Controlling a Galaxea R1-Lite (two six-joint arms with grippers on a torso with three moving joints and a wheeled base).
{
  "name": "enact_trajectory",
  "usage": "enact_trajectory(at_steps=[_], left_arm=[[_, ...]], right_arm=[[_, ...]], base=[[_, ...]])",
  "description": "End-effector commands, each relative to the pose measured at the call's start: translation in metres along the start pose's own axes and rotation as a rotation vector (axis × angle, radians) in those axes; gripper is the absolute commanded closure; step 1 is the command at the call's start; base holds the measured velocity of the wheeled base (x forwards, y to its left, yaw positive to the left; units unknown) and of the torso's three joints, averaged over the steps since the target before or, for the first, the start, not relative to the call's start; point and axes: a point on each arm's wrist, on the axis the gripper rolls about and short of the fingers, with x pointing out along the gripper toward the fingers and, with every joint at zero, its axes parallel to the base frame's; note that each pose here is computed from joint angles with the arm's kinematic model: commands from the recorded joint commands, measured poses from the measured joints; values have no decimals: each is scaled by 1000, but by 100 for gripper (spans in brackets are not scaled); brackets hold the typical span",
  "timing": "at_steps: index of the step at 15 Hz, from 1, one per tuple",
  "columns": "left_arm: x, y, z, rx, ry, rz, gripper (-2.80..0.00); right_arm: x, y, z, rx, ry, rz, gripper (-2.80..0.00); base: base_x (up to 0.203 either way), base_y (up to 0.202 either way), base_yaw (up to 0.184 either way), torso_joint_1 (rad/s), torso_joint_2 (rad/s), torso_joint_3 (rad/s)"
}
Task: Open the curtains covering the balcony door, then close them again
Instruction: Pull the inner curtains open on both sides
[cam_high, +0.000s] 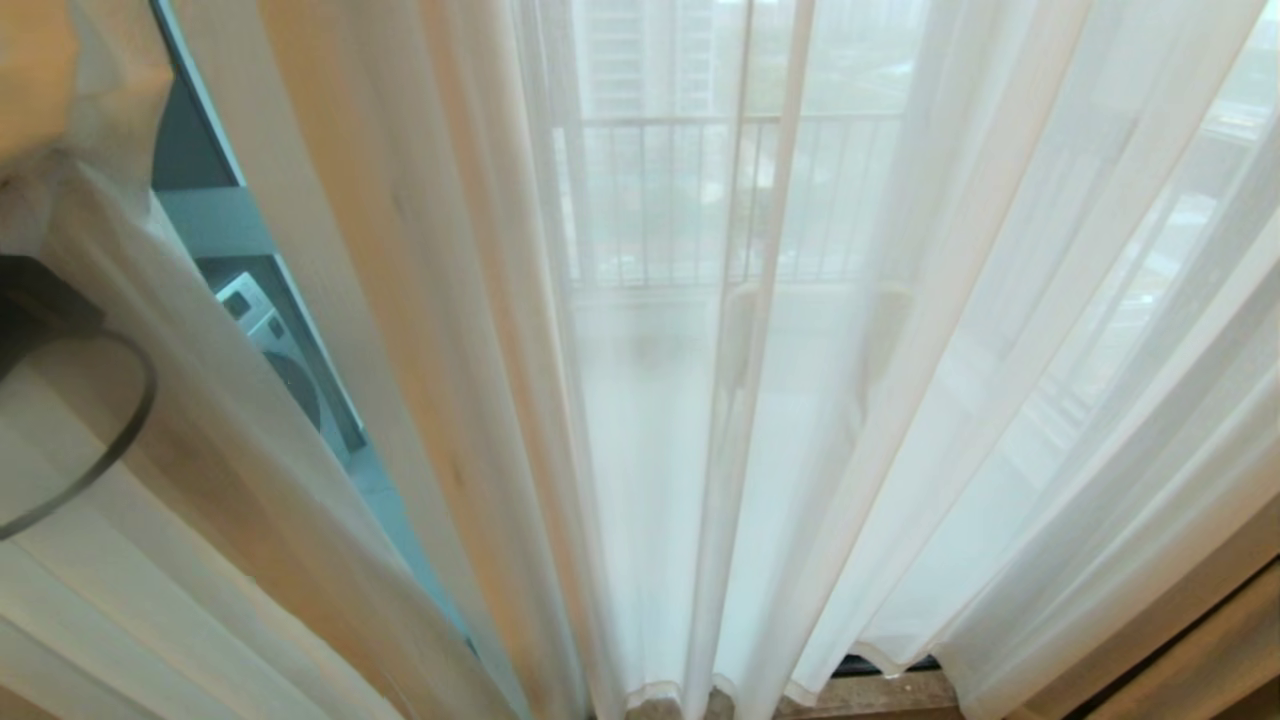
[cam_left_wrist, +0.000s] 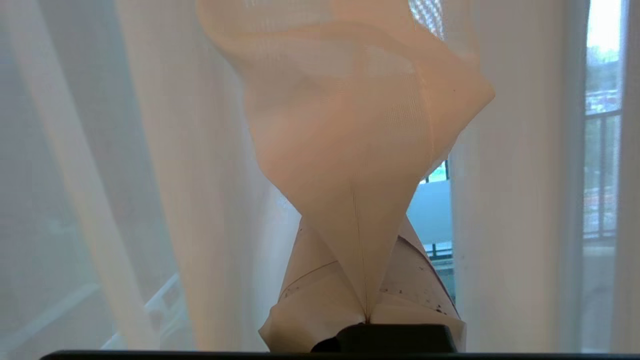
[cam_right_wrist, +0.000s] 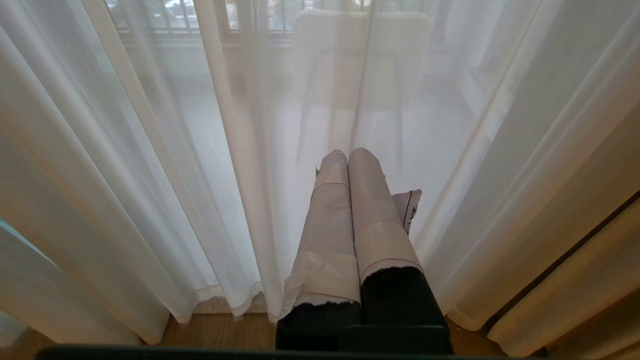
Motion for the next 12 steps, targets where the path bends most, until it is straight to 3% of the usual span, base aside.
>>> enact_trajectory(at_steps=[1,12], left_arm=[[-9,2,4,7,-9,10,0],[-23,1,5,5,6,4,0]], right_arm=[[0,0,0,-1,1,-1,0],[1,0,0,0,9,1,0]], base=[[0,0,0,0,0,0],[0,0,0,0,0,0]])
